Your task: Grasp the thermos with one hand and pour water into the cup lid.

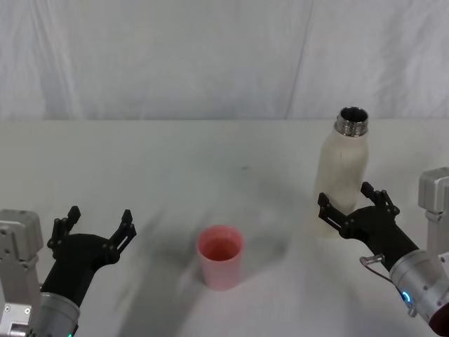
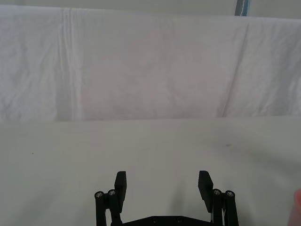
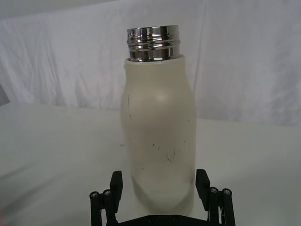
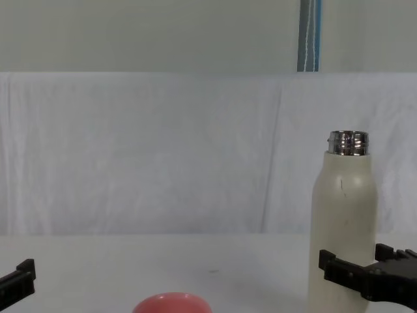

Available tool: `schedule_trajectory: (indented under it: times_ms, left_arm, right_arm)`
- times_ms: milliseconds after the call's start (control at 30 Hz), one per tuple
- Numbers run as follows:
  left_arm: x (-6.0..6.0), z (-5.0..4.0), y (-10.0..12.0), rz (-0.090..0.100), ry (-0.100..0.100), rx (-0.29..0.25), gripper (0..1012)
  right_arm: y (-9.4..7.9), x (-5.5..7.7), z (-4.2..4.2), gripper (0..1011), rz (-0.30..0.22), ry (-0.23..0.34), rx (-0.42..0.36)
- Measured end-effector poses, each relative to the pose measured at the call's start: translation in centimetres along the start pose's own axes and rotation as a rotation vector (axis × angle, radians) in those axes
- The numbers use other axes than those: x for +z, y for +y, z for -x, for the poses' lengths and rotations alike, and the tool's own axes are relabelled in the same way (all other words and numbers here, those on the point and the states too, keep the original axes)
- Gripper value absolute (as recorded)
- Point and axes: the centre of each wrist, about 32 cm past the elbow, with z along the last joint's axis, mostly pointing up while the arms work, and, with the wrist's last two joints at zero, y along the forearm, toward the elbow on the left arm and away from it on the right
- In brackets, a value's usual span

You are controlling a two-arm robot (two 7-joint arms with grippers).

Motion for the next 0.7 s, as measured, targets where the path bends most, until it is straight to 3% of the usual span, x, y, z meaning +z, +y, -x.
schedule_trajectory:
  times_ms: [700]
  left_arm:
    - [0.0, 0.0, 0.0, 0.0, 0.0, 0.0, 1001]
  right_arm:
    - [1.6, -0.1, -0.35, 1001, -0.012, 0.007, -0.005]
